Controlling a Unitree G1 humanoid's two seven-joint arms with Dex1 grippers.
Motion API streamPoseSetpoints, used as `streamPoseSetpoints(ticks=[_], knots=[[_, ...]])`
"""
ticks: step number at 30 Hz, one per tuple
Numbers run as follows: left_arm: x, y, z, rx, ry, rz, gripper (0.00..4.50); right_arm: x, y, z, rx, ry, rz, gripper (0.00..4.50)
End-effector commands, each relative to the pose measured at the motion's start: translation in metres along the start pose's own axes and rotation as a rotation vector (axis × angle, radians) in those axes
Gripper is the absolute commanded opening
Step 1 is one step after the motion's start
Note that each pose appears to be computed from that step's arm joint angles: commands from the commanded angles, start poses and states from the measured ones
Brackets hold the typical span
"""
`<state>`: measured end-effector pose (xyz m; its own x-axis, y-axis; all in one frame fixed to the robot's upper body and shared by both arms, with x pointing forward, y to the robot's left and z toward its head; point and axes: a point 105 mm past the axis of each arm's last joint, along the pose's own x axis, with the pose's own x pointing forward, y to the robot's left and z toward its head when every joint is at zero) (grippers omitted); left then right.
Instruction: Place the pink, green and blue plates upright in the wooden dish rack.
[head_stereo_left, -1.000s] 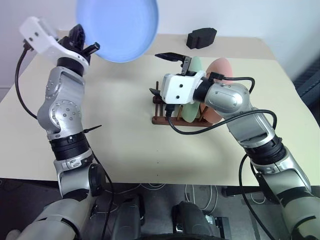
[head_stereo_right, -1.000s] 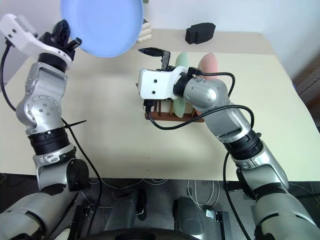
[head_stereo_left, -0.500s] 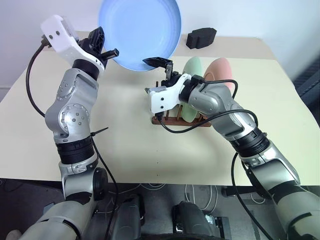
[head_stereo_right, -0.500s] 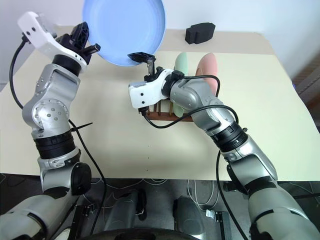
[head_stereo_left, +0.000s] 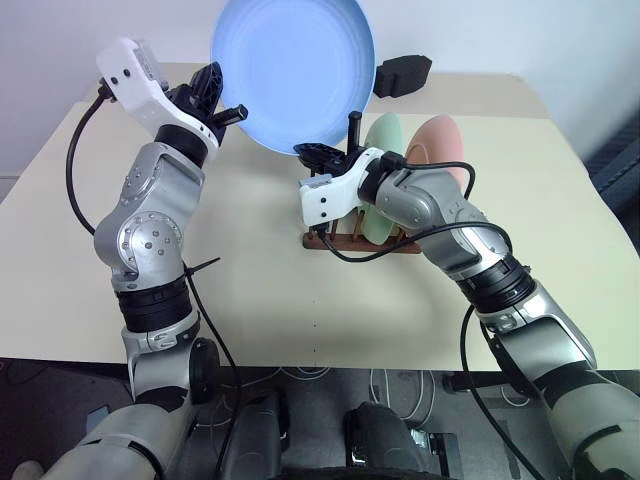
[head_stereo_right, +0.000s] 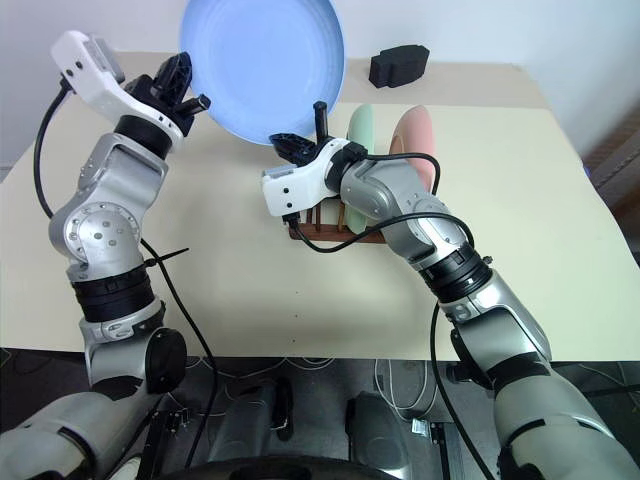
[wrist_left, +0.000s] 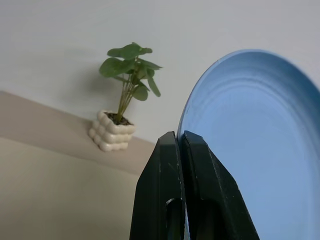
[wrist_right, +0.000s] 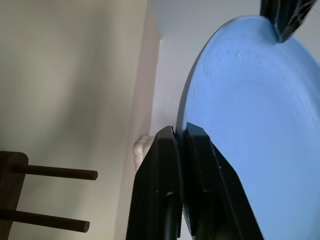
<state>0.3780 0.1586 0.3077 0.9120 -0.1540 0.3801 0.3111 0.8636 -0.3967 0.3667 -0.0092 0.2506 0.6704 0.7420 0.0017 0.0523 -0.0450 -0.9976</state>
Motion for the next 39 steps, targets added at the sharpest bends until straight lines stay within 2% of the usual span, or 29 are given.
streamPoseSetpoints(ticks=[1,2,5,9,12,13,15,19,23,26,31,35,39], knots=[[-0.002,0.000,0.009,-0.031,-0.034,-0.005,0.00,-0.005,-0.032,0.007,-0.059,-0.024,-0.121,0.03],[-0.002,0.000,0.009,-0.039,-0.039,-0.009,0.00,-0.005,-0.032,0.008,-0.068,-0.030,-0.124,0.03],[-0.002,0.011,0.020,-0.083,-0.093,0.029,0.95,-0.006,-0.033,0.013,-0.074,-0.061,-0.125,0.00],[-0.004,0.044,0.045,-0.123,-0.200,0.149,2.66,-0.007,-0.036,0.023,-0.042,-0.114,-0.141,0.00],[-0.007,0.070,0.050,-0.072,-0.203,0.232,4.27,-0.008,-0.038,0.029,-0.030,-0.143,-0.152,0.00],[-0.009,0.079,0.051,-0.012,-0.201,0.252,4.46,-0.008,-0.038,0.032,-0.021,-0.158,-0.152,0.00],[-0.014,0.097,0.053,0.087,-0.185,0.286,4.46,-0.008,-0.040,0.037,0.036,-0.187,-0.165,0.00],[-0.027,0.122,0.061,0.110,-0.207,0.310,4.46,-0.008,-0.038,0.041,0.112,-0.212,-0.157,0.00],[-0.035,0.129,0.071,0.086,-0.247,0.300,4.46,-0.009,-0.031,0.041,0.126,-0.211,-0.135,0.00],[-0.036,0.124,0.072,0.079,-0.252,0.252,4.46,-0.010,-0.027,0.042,0.120,-0.212,-0.122,0.00],[-0.042,0.120,0.042,0.214,-0.103,0.150,4.46,-0.014,-0.044,0.041,0.191,-0.236,-0.198,0.00],[-0.058,0.123,0.008,0.335,0.058,0.029,4.46,-0.023,-0.071,0.050,0.456,-0.331,-0.296,0.00],[-0.083,0.113,-0.026,0.371,0.220,-0.168,4.46,-0.033,-0.083,0.063,0.751,-0.458,-0.320,0.00]])
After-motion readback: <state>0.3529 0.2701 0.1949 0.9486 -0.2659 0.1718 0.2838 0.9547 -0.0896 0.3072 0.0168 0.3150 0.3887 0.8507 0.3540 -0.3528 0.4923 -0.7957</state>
